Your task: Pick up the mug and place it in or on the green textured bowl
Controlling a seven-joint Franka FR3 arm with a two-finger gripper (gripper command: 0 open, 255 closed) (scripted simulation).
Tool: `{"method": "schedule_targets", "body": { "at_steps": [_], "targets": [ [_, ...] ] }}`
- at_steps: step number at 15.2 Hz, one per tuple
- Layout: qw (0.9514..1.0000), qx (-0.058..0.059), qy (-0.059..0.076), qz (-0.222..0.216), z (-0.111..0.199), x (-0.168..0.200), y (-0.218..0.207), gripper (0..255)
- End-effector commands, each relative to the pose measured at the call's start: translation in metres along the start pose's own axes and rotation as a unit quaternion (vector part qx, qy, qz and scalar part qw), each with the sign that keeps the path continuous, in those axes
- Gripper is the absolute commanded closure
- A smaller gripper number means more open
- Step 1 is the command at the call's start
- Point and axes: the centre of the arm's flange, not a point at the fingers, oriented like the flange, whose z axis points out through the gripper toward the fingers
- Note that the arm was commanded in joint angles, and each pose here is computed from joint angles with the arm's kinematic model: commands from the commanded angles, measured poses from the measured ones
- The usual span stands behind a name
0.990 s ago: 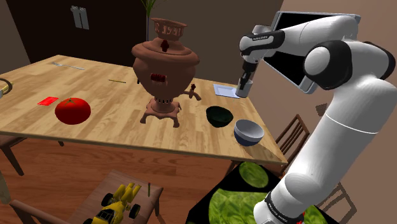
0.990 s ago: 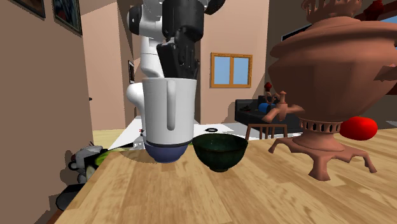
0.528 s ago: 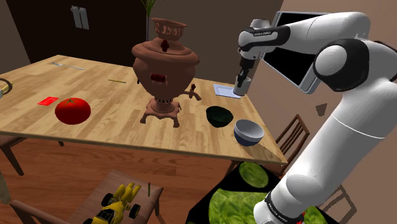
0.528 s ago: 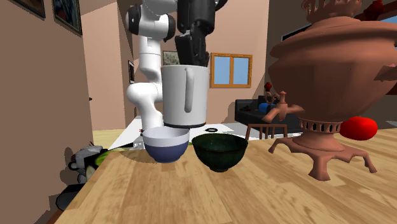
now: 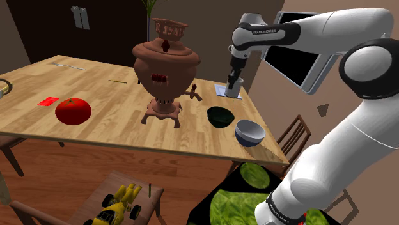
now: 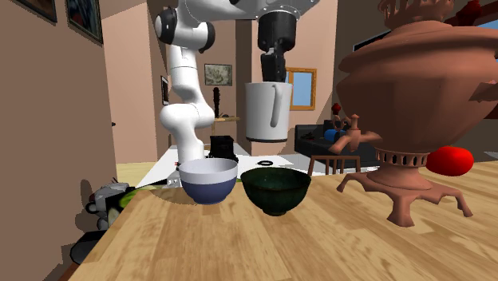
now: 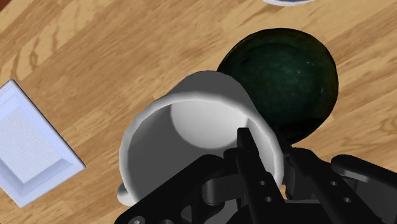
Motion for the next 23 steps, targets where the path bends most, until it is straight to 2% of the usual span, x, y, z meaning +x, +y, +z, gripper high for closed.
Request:
{"method": "schedule_targets", "body": {
  "at_steps": [1, 4, 21, 23],
  "targets": [
    [1.0, 0.0, 0.0, 0.001, -0.005, 0.006, -0.025, 255],
    [1.0, 0.0, 0.0, 0.001, -0.012, 0.017, -0.063, 255],
    [1.0, 0.0, 0.0, 0.001, 0.077, 0.019, -0.069, 255],
    [1.0, 0.0, 0.0, 0.001, 0.081, 0.019, -0.069, 255]
  ]
}}
